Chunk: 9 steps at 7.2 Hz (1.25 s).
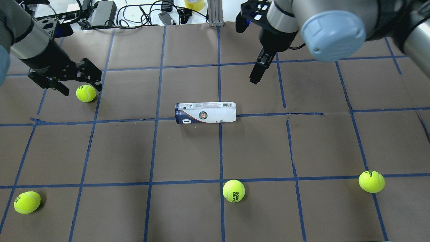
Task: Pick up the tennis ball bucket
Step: 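Reach the left gripper to the can's blue-lidded end while right arm withdraws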
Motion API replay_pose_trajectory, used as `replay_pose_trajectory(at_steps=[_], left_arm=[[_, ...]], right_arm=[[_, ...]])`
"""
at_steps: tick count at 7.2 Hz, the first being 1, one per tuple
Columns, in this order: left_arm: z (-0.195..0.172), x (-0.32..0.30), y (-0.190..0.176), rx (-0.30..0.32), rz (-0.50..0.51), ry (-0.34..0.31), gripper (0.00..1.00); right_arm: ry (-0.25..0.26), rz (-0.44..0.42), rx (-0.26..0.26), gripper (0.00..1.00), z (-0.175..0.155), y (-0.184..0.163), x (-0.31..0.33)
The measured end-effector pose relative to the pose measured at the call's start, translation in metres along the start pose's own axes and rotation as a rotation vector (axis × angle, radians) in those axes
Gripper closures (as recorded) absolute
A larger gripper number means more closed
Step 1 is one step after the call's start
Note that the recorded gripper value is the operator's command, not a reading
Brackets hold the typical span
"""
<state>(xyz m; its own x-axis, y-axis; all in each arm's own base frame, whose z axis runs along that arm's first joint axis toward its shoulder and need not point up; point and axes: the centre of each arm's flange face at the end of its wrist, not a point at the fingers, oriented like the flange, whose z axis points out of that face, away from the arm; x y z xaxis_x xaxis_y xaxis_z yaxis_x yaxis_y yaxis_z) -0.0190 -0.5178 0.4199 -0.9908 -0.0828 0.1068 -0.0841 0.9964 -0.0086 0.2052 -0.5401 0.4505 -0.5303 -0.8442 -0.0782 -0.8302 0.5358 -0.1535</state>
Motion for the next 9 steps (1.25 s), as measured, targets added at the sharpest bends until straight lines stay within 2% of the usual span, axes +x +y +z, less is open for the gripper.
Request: replay_pose_trajectory(at_steps=[1, 3, 5, 7, 8, 9], left_arm=[[0.025, 0.005, -0.007, 0.011, -0.004, 0.091, 0.0], [0.07, 0.02, -0.025, 0.03, -0.011, 0.318, 0.0], [0.108, 0.03, -0.043, 0.033, -0.018, 0.511, 0.0], [0.152, 0.032, -0.062, 0.019, -0.032, 0.63, 0.0], [0.172, 0.037, -0.067, 0.006, -0.032, 0.674, 0.0], [0.191, 0.049, -0.065, -0.008, -0.019, 0.701, 0.0]], right_arm=[[-0.009, 0.102, -0.011, 0.0, -0.028, 0.025, -0.003], [-0.012, 0.307, -0.043, 0.0, -0.058, 0.053, -0.015], [0.069, 0.575, -0.07, 0.0, -0.082, 0.069, -0.029], [0.119, 0.854, -0.047, 0.0, -0.094, 0.075, -0.039], [0.126, 0.935, -0.041, 0.0, -0.096, 0.078, -0.043], [0.144, 0.977, -0.02, 0.0, -0.1, 0.078, -0.045]])
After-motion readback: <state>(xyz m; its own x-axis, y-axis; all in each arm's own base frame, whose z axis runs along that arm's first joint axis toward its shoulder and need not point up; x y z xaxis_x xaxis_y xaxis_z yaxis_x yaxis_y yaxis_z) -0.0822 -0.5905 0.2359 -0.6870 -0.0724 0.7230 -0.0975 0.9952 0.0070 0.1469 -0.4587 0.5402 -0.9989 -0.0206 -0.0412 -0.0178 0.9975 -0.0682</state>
